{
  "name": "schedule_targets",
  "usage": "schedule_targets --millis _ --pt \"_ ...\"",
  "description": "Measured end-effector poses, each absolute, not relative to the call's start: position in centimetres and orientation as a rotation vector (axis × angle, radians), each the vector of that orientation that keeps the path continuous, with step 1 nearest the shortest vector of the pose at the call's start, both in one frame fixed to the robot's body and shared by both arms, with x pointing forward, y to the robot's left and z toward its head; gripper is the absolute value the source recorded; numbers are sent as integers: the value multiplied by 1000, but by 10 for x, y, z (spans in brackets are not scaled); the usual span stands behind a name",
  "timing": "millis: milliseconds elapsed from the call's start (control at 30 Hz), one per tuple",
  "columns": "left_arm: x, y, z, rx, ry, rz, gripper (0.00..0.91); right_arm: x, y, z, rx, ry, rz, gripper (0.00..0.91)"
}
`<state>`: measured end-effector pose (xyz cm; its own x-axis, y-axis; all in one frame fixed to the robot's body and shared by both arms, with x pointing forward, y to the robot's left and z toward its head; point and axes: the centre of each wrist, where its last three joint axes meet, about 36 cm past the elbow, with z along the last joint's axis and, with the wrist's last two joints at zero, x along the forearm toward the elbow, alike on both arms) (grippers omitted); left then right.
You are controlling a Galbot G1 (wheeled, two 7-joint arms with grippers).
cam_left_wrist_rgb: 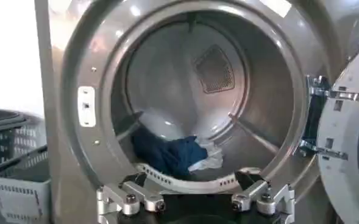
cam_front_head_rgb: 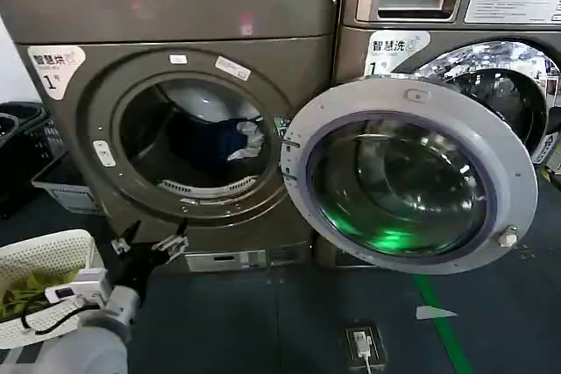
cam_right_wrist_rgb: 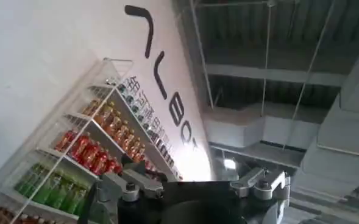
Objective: Grasp the clothes from the dryer.
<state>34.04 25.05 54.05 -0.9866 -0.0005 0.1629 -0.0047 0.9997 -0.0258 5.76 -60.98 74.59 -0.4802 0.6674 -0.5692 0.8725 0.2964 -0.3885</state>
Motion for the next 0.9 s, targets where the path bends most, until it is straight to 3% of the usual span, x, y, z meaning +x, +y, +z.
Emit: schedule_targets --millis 900 --pt "344 250 539 5 -2979 38 907 61 -609 743 1383 2280 -971 907"
